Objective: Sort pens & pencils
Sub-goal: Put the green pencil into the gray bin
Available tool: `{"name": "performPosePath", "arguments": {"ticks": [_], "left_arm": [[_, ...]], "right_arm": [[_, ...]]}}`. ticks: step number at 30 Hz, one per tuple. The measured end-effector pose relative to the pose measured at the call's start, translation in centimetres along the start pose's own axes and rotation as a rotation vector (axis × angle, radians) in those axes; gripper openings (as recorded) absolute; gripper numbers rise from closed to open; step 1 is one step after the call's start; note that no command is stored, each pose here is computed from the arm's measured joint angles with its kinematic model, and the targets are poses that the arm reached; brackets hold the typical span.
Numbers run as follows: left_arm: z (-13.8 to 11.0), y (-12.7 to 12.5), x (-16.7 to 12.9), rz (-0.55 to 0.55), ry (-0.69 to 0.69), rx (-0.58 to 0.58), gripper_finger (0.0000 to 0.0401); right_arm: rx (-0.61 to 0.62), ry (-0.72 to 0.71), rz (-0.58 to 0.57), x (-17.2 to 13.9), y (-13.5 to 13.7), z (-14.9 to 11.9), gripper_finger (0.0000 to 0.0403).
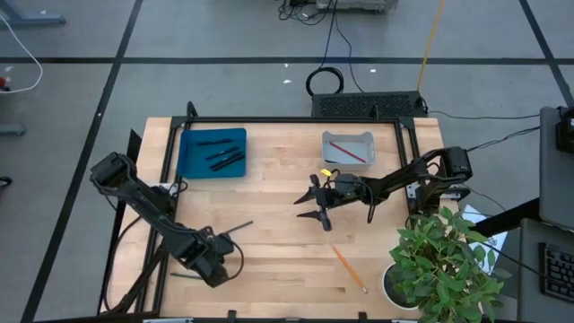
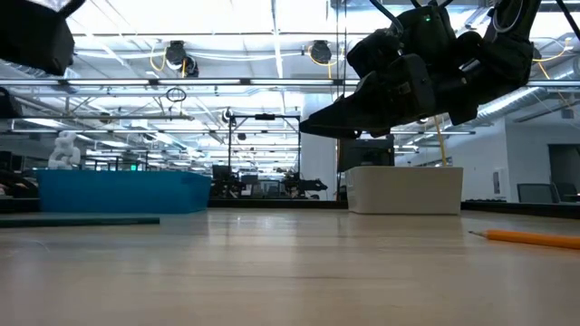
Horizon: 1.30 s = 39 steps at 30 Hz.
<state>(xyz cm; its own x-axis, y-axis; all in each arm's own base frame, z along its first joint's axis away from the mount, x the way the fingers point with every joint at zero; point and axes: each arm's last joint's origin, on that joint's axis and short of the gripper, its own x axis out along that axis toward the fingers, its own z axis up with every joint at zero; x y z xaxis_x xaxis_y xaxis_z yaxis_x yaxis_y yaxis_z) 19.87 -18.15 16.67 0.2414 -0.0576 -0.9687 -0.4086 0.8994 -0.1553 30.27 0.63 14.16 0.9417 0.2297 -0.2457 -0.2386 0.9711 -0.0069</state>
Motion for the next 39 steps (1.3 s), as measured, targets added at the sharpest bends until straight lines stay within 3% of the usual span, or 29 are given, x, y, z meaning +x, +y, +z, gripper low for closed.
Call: {"name": "performPosePath", "arguments": {"ticks": [3,9,15,21,28,39], "left_arm": [[-0.2,0.7,-0.9,0.037,0.016,0.015,0.0004],[-0.7,3.3,-1.9,0.262,0.082,0.004,0.0025],[0.5,5.2,-1.1,0.336,0.116,-0.017,0.0093],[2.0,7.6,0.2,0.321,0.228,-0.065,0.015],[2.8,7.3,1.9,0.118,0.198,-0.087,0.0159],[1.5,7.3,1.8,0.17,0.245,-0.101,0.0159]], "right_arm": [[0.0,0.0,0.0,0.0,0.0,0.0,0.0185],[0.0,0.0,0.0,0.0,0.0,0.0,0.0185],[0.0,0.0,0.0,0.0,0.0,0.0,0.0185],[0.003,0.0,0.0,0.0,0.0,0.0,0.0185],[0.001,0.0,0.0,0.0,0.0,0.0,0.0185],[0.003,0.001,0.0,0.0,0.0,0.0,0.0185]]}}
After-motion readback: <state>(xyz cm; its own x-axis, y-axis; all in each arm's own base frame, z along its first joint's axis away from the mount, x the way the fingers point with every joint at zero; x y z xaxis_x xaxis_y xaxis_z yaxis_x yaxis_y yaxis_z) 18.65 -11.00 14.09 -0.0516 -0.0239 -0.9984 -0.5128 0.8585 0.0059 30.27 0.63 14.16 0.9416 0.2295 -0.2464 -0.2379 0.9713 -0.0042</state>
